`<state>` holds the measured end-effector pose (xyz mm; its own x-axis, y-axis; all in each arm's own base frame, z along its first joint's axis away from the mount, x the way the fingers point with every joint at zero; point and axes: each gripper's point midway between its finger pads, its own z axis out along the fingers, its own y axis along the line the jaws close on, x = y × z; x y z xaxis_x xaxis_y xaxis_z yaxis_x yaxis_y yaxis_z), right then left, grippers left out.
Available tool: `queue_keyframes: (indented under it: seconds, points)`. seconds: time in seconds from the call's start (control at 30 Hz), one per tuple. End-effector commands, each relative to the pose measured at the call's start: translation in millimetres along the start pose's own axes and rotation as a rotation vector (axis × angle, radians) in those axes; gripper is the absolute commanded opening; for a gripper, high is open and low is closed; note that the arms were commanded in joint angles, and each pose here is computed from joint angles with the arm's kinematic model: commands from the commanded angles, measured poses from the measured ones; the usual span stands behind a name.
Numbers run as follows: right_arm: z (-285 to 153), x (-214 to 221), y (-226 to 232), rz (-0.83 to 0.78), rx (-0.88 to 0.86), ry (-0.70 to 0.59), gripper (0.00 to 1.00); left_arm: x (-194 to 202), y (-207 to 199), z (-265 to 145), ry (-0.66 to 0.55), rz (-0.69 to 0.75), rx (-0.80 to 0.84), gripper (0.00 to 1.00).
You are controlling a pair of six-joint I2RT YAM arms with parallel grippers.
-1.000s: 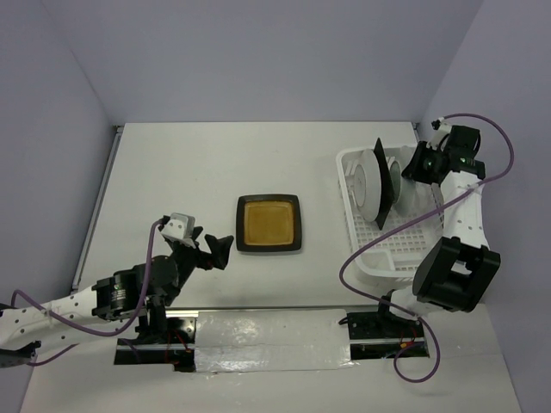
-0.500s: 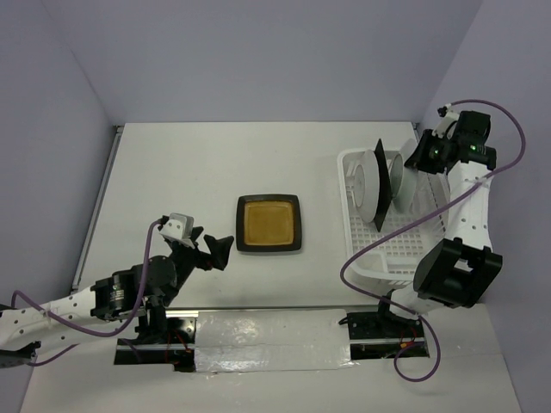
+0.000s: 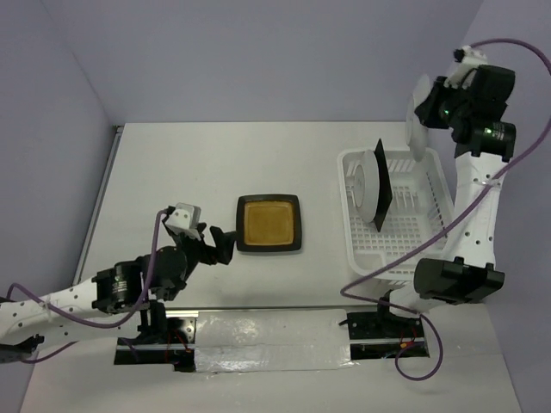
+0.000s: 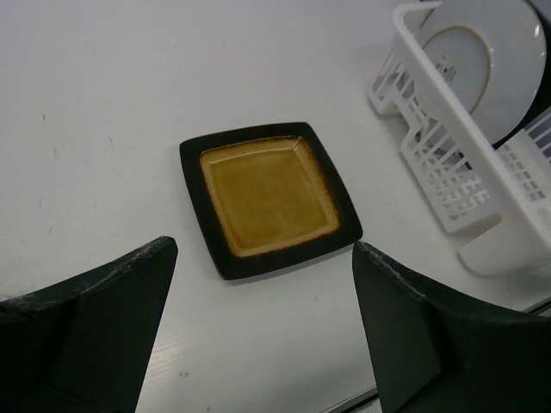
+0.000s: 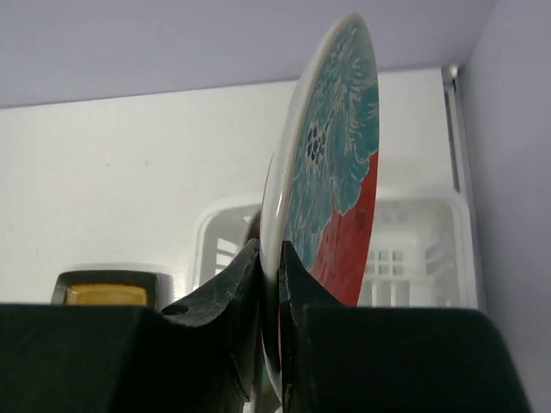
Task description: Unload the plates from the dish rack
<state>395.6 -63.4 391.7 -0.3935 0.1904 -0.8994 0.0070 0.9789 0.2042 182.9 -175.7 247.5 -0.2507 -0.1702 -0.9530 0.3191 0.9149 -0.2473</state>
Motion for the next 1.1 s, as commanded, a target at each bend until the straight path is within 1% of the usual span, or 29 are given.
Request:
queue_keyframes:
  seconds: [0.0, 0.03, 0.07, 0.1, 0.13, 0.17, 0.2, 0.23, 0.3, 0.33, 0.37, 0.4, 0.43, 0.47, 0.53, 0.57, 0.6, 0.63, 0.67, 0.7, 0.73, 0.77, 0.8, 0.83, 0.87, 0.93, 1.0, 1.03, 1.07]
  points:
    - [-71, -107, 110, -0.341, -0.176, -0.403, 0.00, -54, -17, -8, -0.046, -0.116, 0.007, 0.96]
    - [-78, -113, 117, -0.360, -0.154, -0.427, 0.00, -59, -16, -10, -0.028, -0.092, -0.004, 0.96]
    - [-85, -119, 130, -0.374, -0.179, -0.450, 0.00, -91, -17, -16, -0.064, -0.130, -0.013, 0.96]
    - [-101, -126, 156, -0.382, -0.251, -0.492, 0.00, -98, -19, -14, -0.053, -0.114, -0.039, 0.96]
    - [-109, -128, 170, -0.394, -0.296, -0.517, 0.00, -129, -15, -24, -0.070, -0.135, -0.050, 0.96]
    - [-119, -129, 183, -0.415, -0.328, -0.540, 0.00, -139, -19, -25, -0.063, -0.121, -0.050, 0.97]
    - [-121, -121, 195, -0.459, -0.366, -0.541, 0.00, -151, -20, -29, -0.064, -0.117, -0.041, 0.97]
    - [-127, -112, 221, -0.571, -0.426, -0.565, 0.00, -181, -21, -42, -0.090, -0.144, -0.012, 0.98]
    - [-130, -97, 232, -0.650, -0.429, -0.561, 0.00, -200, -22, -47, -0.091, -0.121, -0.013, 0.99]
    - [-133, -88, 243, -0.701, -0.459, -0.563, 0.00, -229, -16, -62, -0.132, -0.171, -0.012, 0.98]
    - [-134, -75, 245, -0.723, -0.479, -0.549, 0.00, -230, -11, -62, -0.113, -0.141, -0.045, 0.96]
    - [-135, -65, 248, -0.749, -0.486, -0.549, 0.00, -237, -10, -66, -0.115, -0.144, -0.048, 0.95]
    - [-146, -65, 259, -0.783, -0.498, -0.613, 0.00, -258, -6, -77, -0.144, -0.184, -0.033, 0.95]
    - [-144, -46, 252, -0.805, -0.477, -0.599, 0.00, -259, -8, -76, -0.133, -0.170, -0.039, 0.94]
    - [-155, -36, 259, -0.848, -0.491, -0.656, 0.00, -275, -9, -82, -0.158, -0.195, -0.020, 0.93]
    - [-142, -15, 255, -0.873, -0.478, -0.614, 0.00, -276, -17, -76, -0.157, -0.178, -0.015, 0.94]
    - [-154, -14, 250, -0.873, -0.474, -0.647, 0.00, -278, -27, -74, -0.148, -0.172, 0.011, 0.94]
    - [-154, -7, 248, -0.888, -0.474, -0.646, 0.00, -276, -35, -69, -0.137, -0.161, 0.022, 0.94]
    - [-144, 13, 247, -0.926, -0.478, -0.614, 0.00, -268, -52, -53, -0.103, -0.127, 0.020, 0.94]
    - [-152, 11, 236, -0.920, -0.438, -0.638, 0.00, -269, -59, -48, -0.091, -0.128, 0.033, 0.94]
    - [-152, 16, 234, -0.926, -0.433, -0.643, 0.00, -268, -63, -40, -0.078, -0.123, 0.036, 0.94]
    - [-144, 34, 233, -0.953, -0.443, -0.621, 0.00, -262, -73, -23, -0.049, -0.112, 0.044, 0.94]
    - [-146, 35, 232, -0.950, -0.439, -0.647, 0.00, -267, -77, -12, -0.050, -0.132, 0.069, 0.94]
    - [-155, 35, 229, -0.944, -0.444, -0.679, 0.00, -269, -78, 1, -0.019, -0.161, 0.128, 0.93]
    - [-151, 46, 228, -0.958, -0.454, -0.670, 0.00, -265, -80, 17, 0.011, -0.171, 0.143, 0.92]
    - [-155, 48, 228, -0.975, -0.463, -0.696, 0.00, -269, -68, 38, 0.039, -0.217, 0.180, 0.89]
    - [-150, 55, 230, -1.011, -0.461, -0.697, 0.00, -259, -59, 58, 0.081, -0.254, 0.186, 0.88]
    - [-142, 63, 230, -1.029, -0.452, -0.678, 0.00, -251, -57, 67, 0.115, -0.297, 0.248, 0.87]
    - [-139, 66, 230, -1.047, -0.444, -0.677, 0.00, -265, -64, 60, 0.087, -0.320, 0.320, 0.87]
